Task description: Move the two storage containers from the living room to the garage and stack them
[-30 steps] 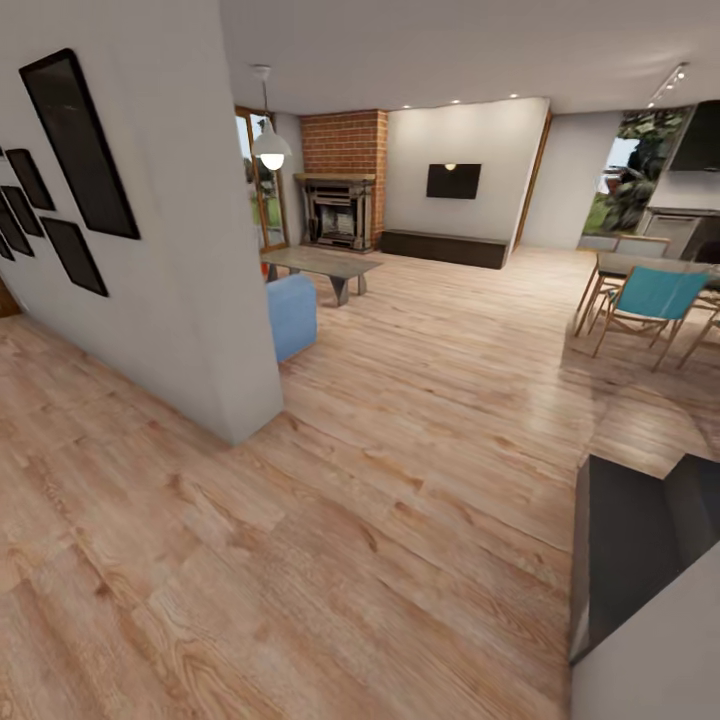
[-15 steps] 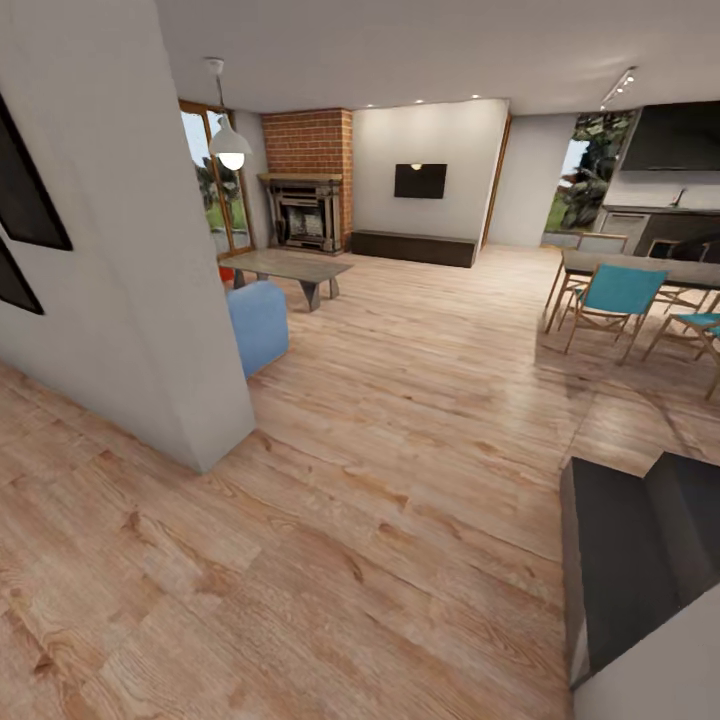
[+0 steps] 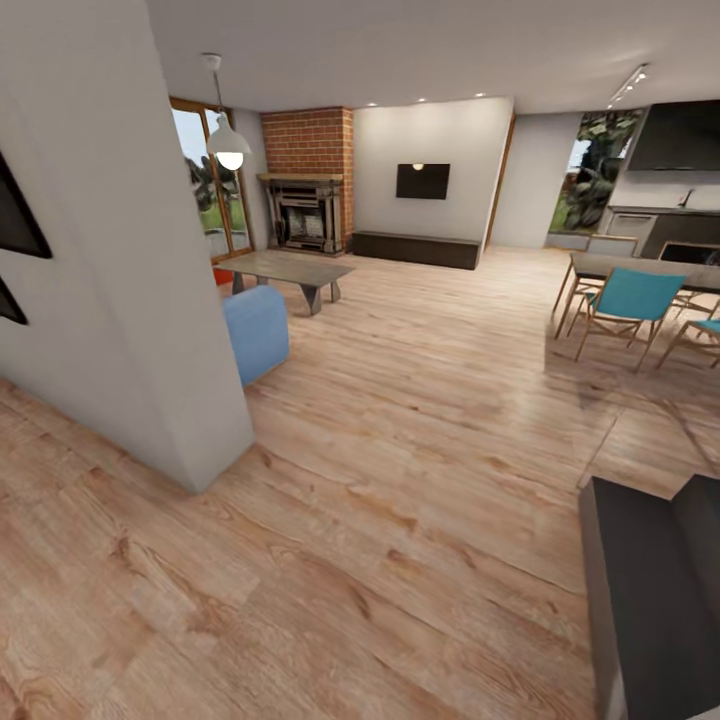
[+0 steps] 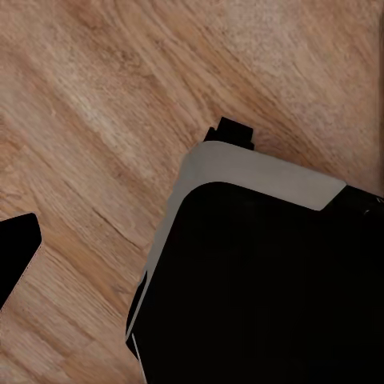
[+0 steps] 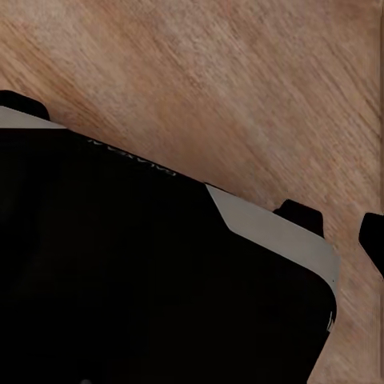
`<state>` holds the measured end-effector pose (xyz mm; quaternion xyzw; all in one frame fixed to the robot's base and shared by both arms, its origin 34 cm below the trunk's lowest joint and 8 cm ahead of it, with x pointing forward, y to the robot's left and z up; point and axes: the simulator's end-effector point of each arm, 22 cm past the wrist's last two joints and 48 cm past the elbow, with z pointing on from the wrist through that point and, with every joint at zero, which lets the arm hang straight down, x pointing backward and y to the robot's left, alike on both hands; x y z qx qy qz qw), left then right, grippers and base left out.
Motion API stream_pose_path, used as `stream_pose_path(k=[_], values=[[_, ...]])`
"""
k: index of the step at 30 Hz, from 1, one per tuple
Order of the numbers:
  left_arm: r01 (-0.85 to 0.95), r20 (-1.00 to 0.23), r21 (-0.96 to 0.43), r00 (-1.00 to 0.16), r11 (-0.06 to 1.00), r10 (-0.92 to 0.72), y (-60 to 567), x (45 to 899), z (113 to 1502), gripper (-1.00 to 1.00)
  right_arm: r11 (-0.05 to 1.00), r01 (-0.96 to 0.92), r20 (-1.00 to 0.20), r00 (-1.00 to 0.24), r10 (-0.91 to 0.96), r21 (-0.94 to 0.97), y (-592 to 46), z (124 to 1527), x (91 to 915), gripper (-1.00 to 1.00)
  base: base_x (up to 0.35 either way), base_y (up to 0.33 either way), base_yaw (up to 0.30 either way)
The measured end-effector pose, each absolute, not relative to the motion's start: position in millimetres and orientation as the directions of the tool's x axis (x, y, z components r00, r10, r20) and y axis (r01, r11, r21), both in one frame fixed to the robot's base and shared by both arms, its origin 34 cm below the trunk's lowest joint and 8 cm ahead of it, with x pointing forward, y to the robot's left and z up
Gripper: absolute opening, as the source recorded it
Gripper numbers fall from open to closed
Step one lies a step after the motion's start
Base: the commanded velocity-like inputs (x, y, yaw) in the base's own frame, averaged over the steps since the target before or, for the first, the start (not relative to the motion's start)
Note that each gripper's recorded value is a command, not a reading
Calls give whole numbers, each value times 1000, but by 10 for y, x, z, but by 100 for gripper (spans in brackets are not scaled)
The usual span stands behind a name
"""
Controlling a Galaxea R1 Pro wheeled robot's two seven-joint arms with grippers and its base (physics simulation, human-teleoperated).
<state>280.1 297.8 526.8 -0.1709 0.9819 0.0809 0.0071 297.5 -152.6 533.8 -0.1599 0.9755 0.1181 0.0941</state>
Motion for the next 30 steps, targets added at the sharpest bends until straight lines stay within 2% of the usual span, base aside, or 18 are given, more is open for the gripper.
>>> stream_pose_path(k=[30], values=[[-337,-43,159,-941,928,-335,3000,2801,5269,100,923,-332,-229,-931,-286,197,-1518,5342,3000,100,339,79,0]])
